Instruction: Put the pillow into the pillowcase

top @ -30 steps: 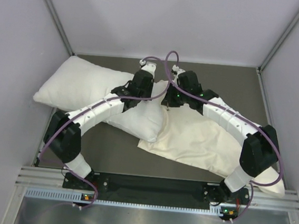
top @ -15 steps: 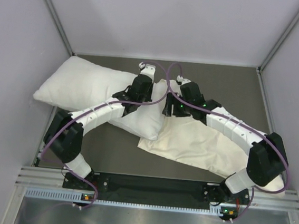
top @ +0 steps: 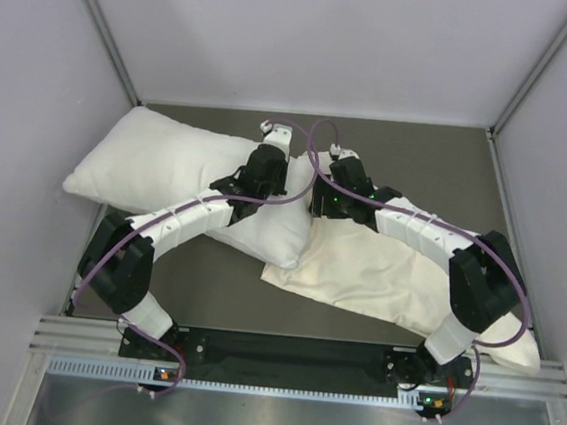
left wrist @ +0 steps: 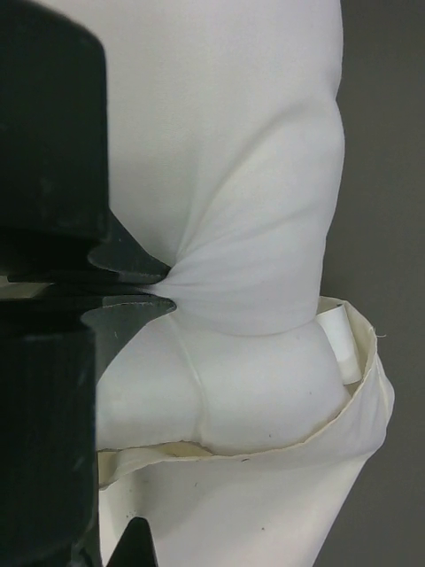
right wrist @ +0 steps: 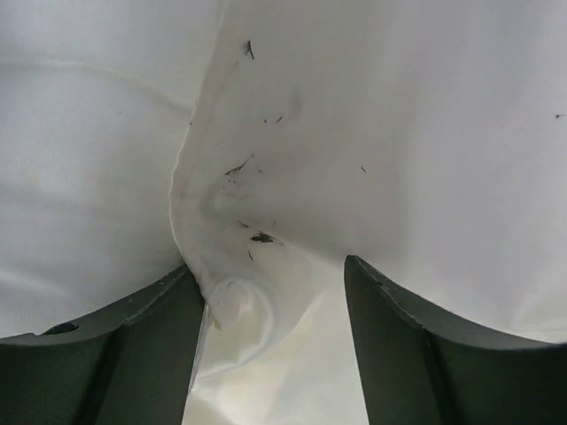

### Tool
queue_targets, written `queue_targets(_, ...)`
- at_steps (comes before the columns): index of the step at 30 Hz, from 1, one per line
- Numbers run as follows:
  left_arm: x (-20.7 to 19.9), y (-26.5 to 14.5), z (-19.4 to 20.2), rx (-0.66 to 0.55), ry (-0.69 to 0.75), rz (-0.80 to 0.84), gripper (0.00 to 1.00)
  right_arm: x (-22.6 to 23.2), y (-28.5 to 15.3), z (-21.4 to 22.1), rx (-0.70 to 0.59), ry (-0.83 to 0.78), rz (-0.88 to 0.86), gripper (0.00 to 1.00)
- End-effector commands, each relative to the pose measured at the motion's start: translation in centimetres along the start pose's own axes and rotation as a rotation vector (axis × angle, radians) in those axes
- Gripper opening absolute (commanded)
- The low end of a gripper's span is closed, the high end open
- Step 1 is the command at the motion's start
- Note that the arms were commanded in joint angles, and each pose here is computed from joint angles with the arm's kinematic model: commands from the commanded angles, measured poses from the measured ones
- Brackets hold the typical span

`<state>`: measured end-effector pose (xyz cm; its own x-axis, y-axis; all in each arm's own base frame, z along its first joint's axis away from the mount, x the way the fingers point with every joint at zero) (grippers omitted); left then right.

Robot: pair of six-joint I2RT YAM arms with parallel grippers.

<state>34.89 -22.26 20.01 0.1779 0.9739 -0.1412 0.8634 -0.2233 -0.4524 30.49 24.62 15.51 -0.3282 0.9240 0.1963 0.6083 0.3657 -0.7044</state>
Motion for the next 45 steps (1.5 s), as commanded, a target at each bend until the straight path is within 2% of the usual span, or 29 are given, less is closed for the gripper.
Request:
queue_targets(1,0.3,-0.4,0.1,-0.004,0.015,-0.003,0.00,1.7,0.6,-2.6,-0.096,-0.016,0.003,0.63)
queue_targets(4,0.2,-0.4,0.1,-0.001,0.015,0.004,0.00,2.1,1.4,-2.4,-0.096,-0.016,0.001,0.51)
queue_targets(5,0.2,-0.4,0.1,0.002,0.016,0.003,0.00,2.0,1.4,-2.3,-0.095,-0.015,0.006,0.34)
queue_targets(7,0.2,-0.5,0.1,0.007,0.017,0.005,0.00,2.0,0.9,-2.2,-0.114,-0.009,-0.005,0.18)
queue_targets(8,0.2,-0.5,0.0,0.007,0.017,0.005,0.00,2.0,0.5,-2.3,-0.129,-0.009,-0.012,0.07)
queue_targets(9,0.2,-0.6,0.0,0.006,0.019,0.004,0.00,2.1,-0.7,-2.9,-0.165,0.001,-0.027,0.01)
queue_targets(11,0.2,-1.0,-0.2,0.012,0.021,0.010,0.09,2.3,-1.5,-2.5,-0.157,-0.008,-0.066,0.00)
queue_targets(13,0.0,-1.7,-1.1,0.009,0.018,0.028,0.27,2.5,-2.7,-2.4,-0.146,-0.020,-0.097,0.00)
queue_targets(14,-0.2,-2.2,-0.8,0.044,0.025,0.050,0.34,2.8,-3.2,-2.2,-0.131,-0.039,-0.136,0.00)
queue_targets(16,-0.6,-3.4,-2.2,0.037,0.015,0.082,0.48,2.8,-3.6,-1.8,-0.100,-0.052,-0.147,0.00)
queue_targets(19,-0.5,-5.2,-2.7,0.118,0.005,0.078,0.52,3.0,-4.1,-1.2,-0.069,-0.069,-0.189,0.00)
queue_targets(22,-0.2,-7.5,-1.6,0.232,-0.005,0.065,0.59,3.0,-4.2,-1.1,-0.062,-0.066,-0.204,0.00)
queue_targets(24,-0.2,-9.3,0.1,0.314,-0.012,0.077,0.78,3.0,-4.1,-1.0,-0.055,-0.064,-0.209,0.00)
queue_targets(26,-0.5,-10.5,1.5,0.361,-0.026,0.089,0.79,3.2,-3.7,-0.9,-0.042,-0.067,-0.222,0.00)
queue_targets(27,-1.0,-11.2,2.1,0.373,-0.020,0.105,0.87,3.1,-3.7,-0.9,-0.040,-0.064,-0.222,0.00)
queue_targets(29,-1.0,-12.6,3.6,0.402,-0.041,0.111,0.88,3.3,-3.4,-0.9,-0.031,-0.064,-0.229,0.00)
queue_targets(30,-1.3,-13.6,4.5,0.412,-0.037,0.134,0.94,3.4,-3.4,-1.0,-0.032,-0.065,-0.232,0.00)
queue_targets(31,-1.5,-14.0,4.9,0.416,-0.044,0.143,0.95,3.4,-3.3,-1.1,-0.031,-0.065,-0.233,0.00)
queue_targets(32,-1.8,-14.4,5.3,0.425,-0.065,0.148,0.99,3.4,-3.3,-1.1,-0.028,-0.065,-0.234,0.00)
queue_targets(36,-2.2,-15.3,7.7,0.466,-0.080,0.134,0.99,3.6,-3.2,-1.4,-0.027,-0.066,-0.235,0.00)
queue_targets(42,-1.2,-11.7,9.9,0.447,-0.096,-0.011,0.97,3.9,-3.6,-1.6,-0.027,-0.071,-0.259,0.00)
queue_targets(43,-1.2,-11.0,9.8,0.446,-0.095,-0.018,0.96,3.9,-3.8,-1.7,-0.029,-0.068,-0.262,0.00)
queue_targets(45,-1.2,-8.9,9.7,0.434,-0.109,-0.038,0.86,3.9,-4.0,-1.5,-0.024,-0.070,-0.267,0.00)
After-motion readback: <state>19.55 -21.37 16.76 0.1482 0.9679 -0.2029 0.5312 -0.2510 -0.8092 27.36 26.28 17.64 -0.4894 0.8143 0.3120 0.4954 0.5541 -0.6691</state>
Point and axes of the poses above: each gripper's point midway between its finger pads, its own y axis out along the fingers, its own x axis along the line the jaws close on, z = x × y, the point moved 6 cm from there along -y, back along the fingers, and after that the axes turned 6 degrees about -y, right-handed, at the moved point
